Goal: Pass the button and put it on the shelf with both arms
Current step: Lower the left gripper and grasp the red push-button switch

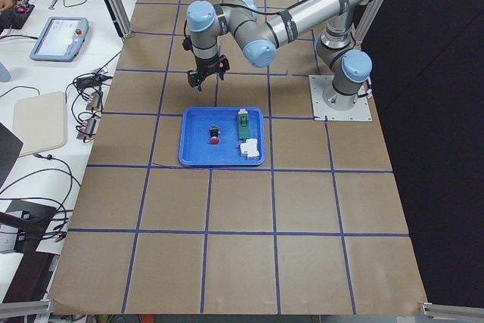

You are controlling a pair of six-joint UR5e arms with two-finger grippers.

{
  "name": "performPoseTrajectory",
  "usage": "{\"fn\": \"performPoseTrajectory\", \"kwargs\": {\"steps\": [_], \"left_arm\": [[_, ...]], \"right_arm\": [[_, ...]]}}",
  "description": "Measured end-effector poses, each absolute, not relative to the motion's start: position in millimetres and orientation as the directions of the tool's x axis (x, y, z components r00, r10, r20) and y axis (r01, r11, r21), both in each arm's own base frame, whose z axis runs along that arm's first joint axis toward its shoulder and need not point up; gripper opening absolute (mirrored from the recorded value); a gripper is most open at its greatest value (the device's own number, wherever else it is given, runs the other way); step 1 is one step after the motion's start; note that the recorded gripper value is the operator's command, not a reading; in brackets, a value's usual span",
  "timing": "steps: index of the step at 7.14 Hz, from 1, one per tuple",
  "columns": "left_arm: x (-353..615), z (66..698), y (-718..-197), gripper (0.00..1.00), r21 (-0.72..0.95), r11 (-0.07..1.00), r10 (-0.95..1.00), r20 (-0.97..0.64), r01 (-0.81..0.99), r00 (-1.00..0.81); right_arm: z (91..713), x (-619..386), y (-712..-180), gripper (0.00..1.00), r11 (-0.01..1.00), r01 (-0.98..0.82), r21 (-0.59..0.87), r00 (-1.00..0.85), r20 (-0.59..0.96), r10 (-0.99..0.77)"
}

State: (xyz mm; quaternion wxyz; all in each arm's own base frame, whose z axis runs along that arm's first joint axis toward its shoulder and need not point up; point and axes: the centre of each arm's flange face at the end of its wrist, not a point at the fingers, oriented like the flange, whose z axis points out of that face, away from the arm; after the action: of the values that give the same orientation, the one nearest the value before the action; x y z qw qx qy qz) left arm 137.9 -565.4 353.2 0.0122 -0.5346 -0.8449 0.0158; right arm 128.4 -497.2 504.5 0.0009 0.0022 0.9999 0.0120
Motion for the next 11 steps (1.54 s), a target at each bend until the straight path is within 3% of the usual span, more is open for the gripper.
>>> {"fn": "performPoseTrajectory", "kwargs": {"steps": [3,5,10,11], "left_arm": [[206.7,292.8,-581.9,1.0,-0.065,0.076,0.994,-0.078,0.995,-0.081],[235.1,252.8,-580.5,1.0,-0.132,-0.069,0.995,-0.085,0.989,0.058],[275.9,176.8,-554.4,0.95,-0.32,-0.035,0.998,0.033,0.947,0.048],[277.2,168.5,-552.6,0.77,-0.333,-0.029,0.998,0.049,0.942,0.048]], "right_arm": [[504.5,128.5,-497.5,1.0,1.0,0.005,0.02,-1.0,-0.003,0.005],[504.0,129.9,-497.6,1.0,1.0,0.003,0.02,-1.0,-0.006,0.003],[502.7,129.6,-498.2,1.0,1.0,0.003,0.025,-1.0,-0.004,0.003],[503.1,129.8,-498.3,1.0,1.0,0.003,0.022,-1.0,-0.005,0.003]]}}
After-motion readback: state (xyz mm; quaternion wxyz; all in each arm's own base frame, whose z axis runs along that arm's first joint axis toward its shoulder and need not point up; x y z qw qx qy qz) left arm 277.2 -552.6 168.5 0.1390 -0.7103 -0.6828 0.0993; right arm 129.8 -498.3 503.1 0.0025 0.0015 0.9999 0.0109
